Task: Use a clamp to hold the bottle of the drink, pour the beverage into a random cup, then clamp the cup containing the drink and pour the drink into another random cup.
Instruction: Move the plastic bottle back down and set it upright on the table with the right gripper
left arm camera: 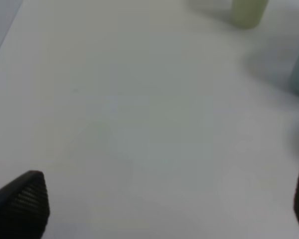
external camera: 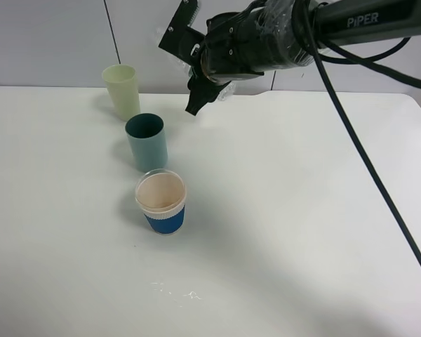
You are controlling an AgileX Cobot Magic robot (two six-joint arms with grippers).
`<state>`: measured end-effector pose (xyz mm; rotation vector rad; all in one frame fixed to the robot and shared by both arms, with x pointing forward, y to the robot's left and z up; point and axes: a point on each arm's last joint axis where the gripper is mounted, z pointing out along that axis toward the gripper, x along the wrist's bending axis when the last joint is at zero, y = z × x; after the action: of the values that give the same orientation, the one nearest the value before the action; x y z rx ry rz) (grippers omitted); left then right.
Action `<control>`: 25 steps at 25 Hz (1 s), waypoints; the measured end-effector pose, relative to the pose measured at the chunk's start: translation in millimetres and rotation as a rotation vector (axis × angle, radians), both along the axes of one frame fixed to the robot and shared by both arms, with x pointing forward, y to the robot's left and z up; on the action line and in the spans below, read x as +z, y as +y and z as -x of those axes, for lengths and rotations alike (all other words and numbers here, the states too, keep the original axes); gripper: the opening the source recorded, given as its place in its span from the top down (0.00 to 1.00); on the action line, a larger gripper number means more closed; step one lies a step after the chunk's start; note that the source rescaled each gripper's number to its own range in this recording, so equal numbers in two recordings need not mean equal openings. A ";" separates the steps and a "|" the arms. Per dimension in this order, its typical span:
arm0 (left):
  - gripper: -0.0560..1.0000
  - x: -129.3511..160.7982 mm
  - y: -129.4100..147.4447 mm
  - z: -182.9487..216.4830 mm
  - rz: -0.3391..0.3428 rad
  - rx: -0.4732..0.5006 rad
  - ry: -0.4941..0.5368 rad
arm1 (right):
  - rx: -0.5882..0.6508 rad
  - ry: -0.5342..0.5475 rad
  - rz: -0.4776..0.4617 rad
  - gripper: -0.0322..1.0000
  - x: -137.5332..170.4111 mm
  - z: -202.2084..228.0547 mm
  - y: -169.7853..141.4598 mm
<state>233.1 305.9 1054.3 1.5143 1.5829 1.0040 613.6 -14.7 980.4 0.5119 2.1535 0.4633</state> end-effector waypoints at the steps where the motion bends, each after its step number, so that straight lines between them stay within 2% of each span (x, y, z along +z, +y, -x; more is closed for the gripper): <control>1: 0.00 0.0 0.0 0.0 0.000 0.000 0.000 | -0.019 -0.001 -0.038 0.97 4.8 0.4 -0.8; 7: 0.00 0.0 0.0 0.0 0.000 0.000 0.000 | -0.104 0.016 -0.302 0.97 38.8 0.9 -10.5; 11: 0.00 0.0 0.0 0.0 0.000 0.000 0.000 | -0.159 0.058 -0.433 0.97 48.4 -2.8 -20.2; 19: 0.00 0.0 0.0 0.0 0.000 0.000 0.000 | -0.204 0.128 -0.485 0.97 45.2 -12.5 -36.8; 25: 0.00 0.0 0.0 0.0 0.000 0.000 0.000 | -0.177 0.159 -0.609 0.97 47.7 -21.7 -44.2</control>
<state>233.1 305.9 1054.3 1.5143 1.5829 1.0040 635.3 -58.9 1028.1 1.0946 2.0693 1.0137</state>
